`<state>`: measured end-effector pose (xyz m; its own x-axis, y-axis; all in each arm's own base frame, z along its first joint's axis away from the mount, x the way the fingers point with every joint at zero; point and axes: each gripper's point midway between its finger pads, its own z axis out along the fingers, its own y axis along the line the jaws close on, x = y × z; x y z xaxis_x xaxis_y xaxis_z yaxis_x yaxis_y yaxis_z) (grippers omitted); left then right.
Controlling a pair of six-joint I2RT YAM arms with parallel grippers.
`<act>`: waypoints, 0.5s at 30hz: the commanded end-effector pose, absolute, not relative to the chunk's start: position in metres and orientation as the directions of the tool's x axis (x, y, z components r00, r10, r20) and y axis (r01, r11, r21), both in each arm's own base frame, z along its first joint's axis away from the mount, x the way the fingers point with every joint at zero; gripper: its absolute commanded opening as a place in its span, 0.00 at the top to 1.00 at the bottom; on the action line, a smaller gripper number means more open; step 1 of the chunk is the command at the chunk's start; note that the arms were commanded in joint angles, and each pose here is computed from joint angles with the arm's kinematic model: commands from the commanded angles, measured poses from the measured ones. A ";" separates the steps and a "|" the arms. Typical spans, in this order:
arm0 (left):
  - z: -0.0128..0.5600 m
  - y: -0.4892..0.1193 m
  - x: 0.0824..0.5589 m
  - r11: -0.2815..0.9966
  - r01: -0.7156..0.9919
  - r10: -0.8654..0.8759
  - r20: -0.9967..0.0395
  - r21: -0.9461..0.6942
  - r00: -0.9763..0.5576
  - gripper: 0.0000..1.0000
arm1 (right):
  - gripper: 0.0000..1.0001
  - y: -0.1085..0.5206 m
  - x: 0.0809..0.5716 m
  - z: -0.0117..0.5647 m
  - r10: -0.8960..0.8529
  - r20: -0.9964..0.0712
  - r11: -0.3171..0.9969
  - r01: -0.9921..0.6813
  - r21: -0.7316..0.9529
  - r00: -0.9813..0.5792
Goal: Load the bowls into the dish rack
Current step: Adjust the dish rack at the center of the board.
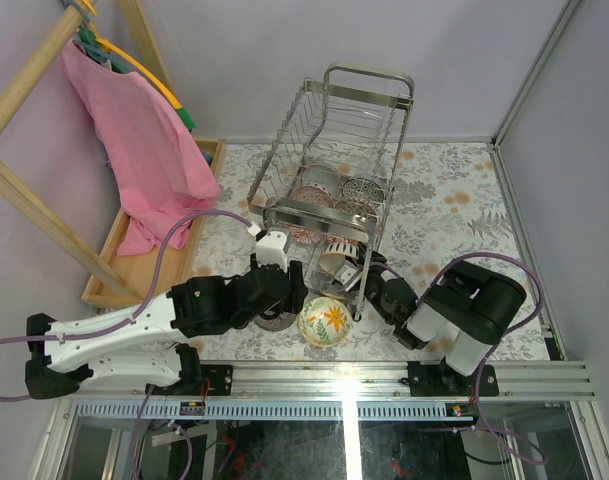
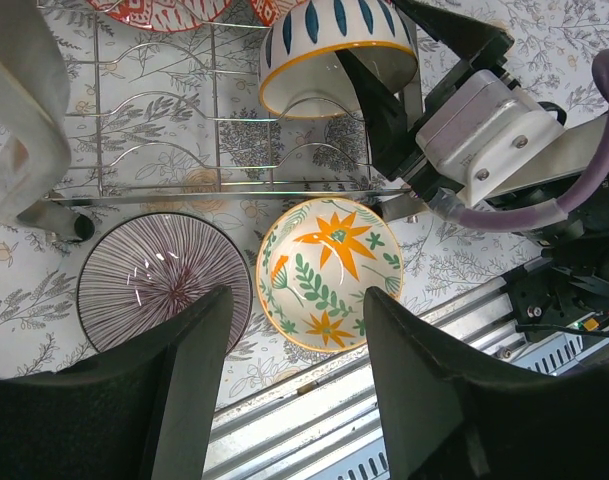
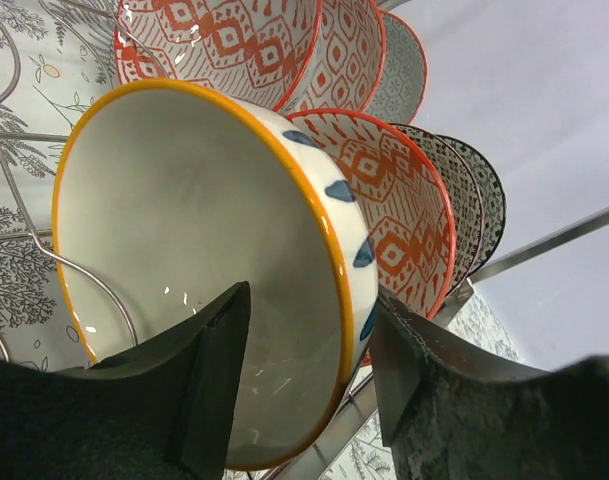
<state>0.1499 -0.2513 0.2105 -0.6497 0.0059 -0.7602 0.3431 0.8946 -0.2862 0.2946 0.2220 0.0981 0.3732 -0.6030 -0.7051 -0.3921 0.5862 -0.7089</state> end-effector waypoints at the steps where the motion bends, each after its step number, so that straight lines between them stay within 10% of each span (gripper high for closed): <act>1: 0.233 -0.266 0.156 0.867 0.363 -0.044 -0.779 -0.340 -0.625 0.45 | 0.43 0.212 0.288 0.120 -0.555 -0.741 0.665 -0.334 -0.668 0.377; 15: 0.234 -0.267 0.155 0.862 0.362 -0.054 -0.774 -0.356 -0.631 0.46 | 0.07 0.183 0.298 0.148 -0.368 -0.895 0.885 -0.200 -0.421 0.252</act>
<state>0.1504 -0.2572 0.2131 -0.6519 0.0017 -0.7583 0.3534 0.8854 -0.3018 0.2936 0.1936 0.1081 0.2472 -0.5703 -0.7834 -0.3137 0.7178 -0.6216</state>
